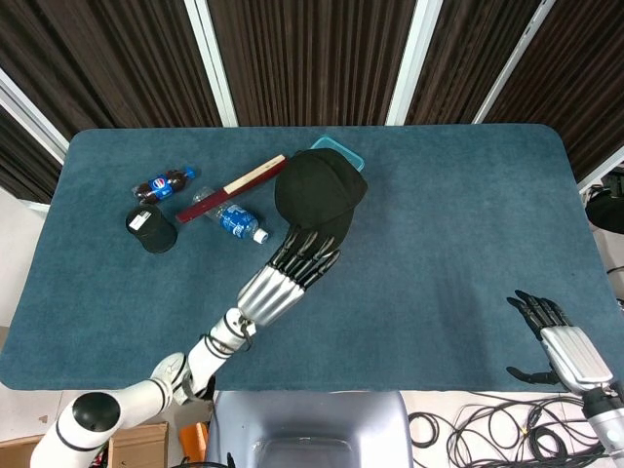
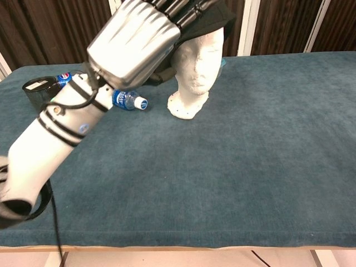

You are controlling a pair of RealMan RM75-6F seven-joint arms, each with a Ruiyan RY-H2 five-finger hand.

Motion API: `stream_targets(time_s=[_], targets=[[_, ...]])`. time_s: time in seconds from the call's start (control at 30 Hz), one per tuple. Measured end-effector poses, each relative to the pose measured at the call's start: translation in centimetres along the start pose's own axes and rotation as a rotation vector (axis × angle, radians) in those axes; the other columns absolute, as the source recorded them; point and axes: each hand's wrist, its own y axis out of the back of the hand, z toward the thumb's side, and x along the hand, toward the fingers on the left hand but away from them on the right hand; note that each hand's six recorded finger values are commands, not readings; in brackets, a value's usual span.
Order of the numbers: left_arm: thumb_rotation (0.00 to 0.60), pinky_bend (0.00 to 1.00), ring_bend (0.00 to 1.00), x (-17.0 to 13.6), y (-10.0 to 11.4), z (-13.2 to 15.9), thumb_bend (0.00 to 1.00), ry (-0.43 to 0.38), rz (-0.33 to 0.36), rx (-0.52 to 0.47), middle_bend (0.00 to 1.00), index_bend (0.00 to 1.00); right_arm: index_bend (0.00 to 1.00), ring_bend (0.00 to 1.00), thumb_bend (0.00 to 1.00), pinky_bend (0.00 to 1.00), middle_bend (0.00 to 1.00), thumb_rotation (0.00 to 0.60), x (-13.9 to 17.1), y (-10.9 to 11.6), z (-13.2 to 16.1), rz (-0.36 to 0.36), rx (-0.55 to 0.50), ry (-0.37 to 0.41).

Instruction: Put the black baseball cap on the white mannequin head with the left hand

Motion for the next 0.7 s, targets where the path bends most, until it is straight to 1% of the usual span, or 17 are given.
stream_targets(time_s=[0.07, 0.17, 0.27, 0.37, 0.4, 0.47, 0.5, 0.6, 0.7], targets=[[0.600, 0.16, 0.03, -1.2, 0.6, 0.1, 0.23, 0.009, -0.012, -0.020, 0.02, 0.02, 0.00, 0.00, 0.07, 0.00, 0.00, 0.600, 0.0, -0.1, 0.1, 0.002, 0.006, 0.000], [0.600, 0.16, 0.03, -3.6, 1.7, -0.4, 0.23, 0.049, -0.055, -0.067, 0.02, 0.01, 0.00, 0.00, 0.07, 0.00, 0.00, 0.600, 0.0, -0.3, 0.2, 0.007, 0.016, 0.002], [0.600, 0.16, 0.04, -6.9, 2.8, -2.5, 0.23, 0.130, -0.125, -0.118, 0.02, 0.01, 0.00, 0.00, 0.07, 0.00, 0.00, 0.600, 0.1, -0.5, 0.4, 0.006, 0.029, 0.001], [0.600, 0.14, 0.04, -11.1, 3.8, -6.6, 0.25, 0.261, -0.236, -0.149, 0.03, 0.00, 0.00, 0.00, 0.07, 0.00, 0.00, 0.600, 0.1, -0.5, 0.4, -0.004, 0.044, -0.006], [0.600, 0.13, 0.04, -13.0, 4.2, -8.5, 0.25, 0.324, -0.293, -0.161, 0.03, 0.00, 0.00, 0.00, 0.07, 0.00, 0.00, 0.600, 0.1, -0.6, 0.4, -0.009, 0.051, -0.011], [0.600, 0.12, 0.03, -15.9, 4.8, -11.3, 0.26, 0.423, -0.391, -0.183, 0.02, 0.00, 0.00, 0.00, 0.07, 0.00, 0.00, 0.600, 0.1, -0.6, 0.4, -0.022, 0.072, -0.026], [0.600, 0.11, 0.03, -17.9, 5.2, -13.2, 0.26, 0.490, -0.460, -0.201, 0.01, 0.00, 0.00, 0.00, 0.07, 0.00, 0.00, 0.600, 0.0, -0.6, 0.4, -0.028, 0.083, -0.033], [0.600, 0.08, 0.03, -22.8, 6.4, -17.2, 0.28, 0.645, -0.589, -0.249, 0.01, 0.00, 0.00, 0.00, 0.07, 0.00, 0.00, 0.600, -0.2, -0.7, 0.3, -0.049, 0.123, -0.062], [0.600, 0.07, 0.03, -27.5, 8.0, -19.0, 0.28, 0.772, -0.645, -0.297, 0.03, 0.00, 0.00, 0.00, 0.07, 0.00, 0.00, 0.600, -0.5, -0.9, 0.6, -0.066, 0.159, -0.086]])
